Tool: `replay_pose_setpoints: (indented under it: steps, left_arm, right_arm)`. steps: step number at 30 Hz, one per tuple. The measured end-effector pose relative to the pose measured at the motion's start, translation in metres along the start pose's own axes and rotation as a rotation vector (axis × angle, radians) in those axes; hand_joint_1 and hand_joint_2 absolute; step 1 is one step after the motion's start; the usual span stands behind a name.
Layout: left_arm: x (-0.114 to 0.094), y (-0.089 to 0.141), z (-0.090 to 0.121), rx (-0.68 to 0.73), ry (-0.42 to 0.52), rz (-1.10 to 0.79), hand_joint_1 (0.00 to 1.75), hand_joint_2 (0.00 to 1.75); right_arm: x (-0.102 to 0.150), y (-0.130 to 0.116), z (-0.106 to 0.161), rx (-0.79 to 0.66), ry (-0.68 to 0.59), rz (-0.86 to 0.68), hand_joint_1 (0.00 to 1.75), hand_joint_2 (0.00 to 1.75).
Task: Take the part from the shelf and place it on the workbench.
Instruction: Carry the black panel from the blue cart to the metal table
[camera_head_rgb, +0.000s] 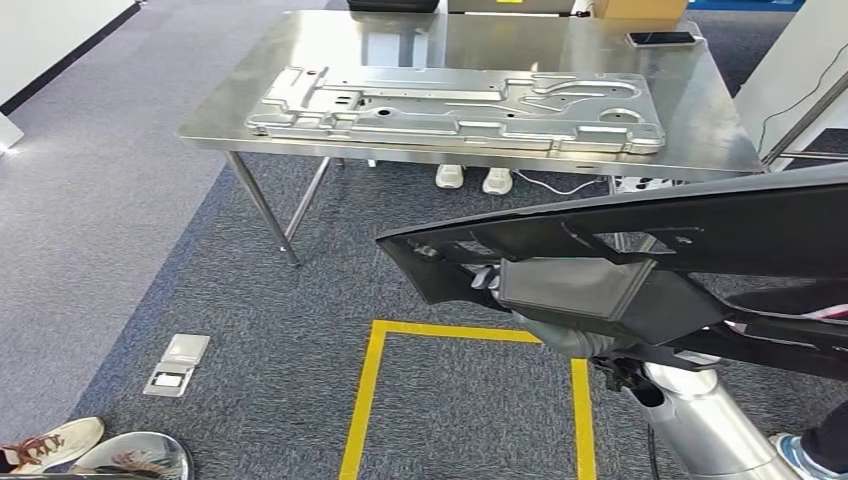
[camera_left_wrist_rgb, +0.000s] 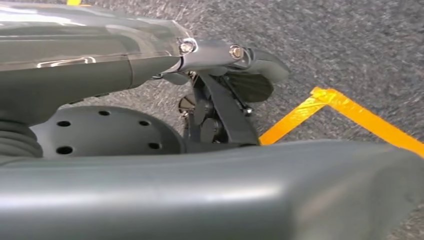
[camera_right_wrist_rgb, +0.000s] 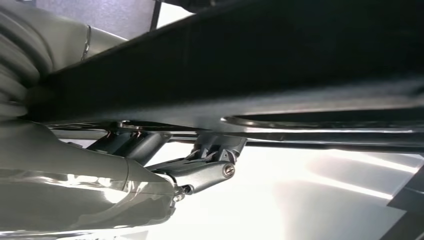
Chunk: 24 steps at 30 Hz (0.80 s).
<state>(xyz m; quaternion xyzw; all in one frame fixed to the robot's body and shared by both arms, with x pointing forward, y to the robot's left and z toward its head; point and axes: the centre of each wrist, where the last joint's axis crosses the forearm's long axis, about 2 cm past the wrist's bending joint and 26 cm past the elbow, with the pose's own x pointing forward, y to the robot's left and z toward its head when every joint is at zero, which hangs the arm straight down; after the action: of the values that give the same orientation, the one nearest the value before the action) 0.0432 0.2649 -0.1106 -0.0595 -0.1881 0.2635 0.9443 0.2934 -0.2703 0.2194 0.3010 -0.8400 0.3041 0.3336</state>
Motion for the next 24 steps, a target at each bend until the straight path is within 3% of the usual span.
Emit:
replay_pose_setpoints:
  steps: [24]
  left_arm:
    - [0.0014, -0.0009, -0.0005, -0.002, -0.003, 0.000, 0.00, 1.75]
  right_arm:
    - [0.0003, -0.0005, -0.0002, -0.001, -0.001, 0.001, 1.75, 1.75]
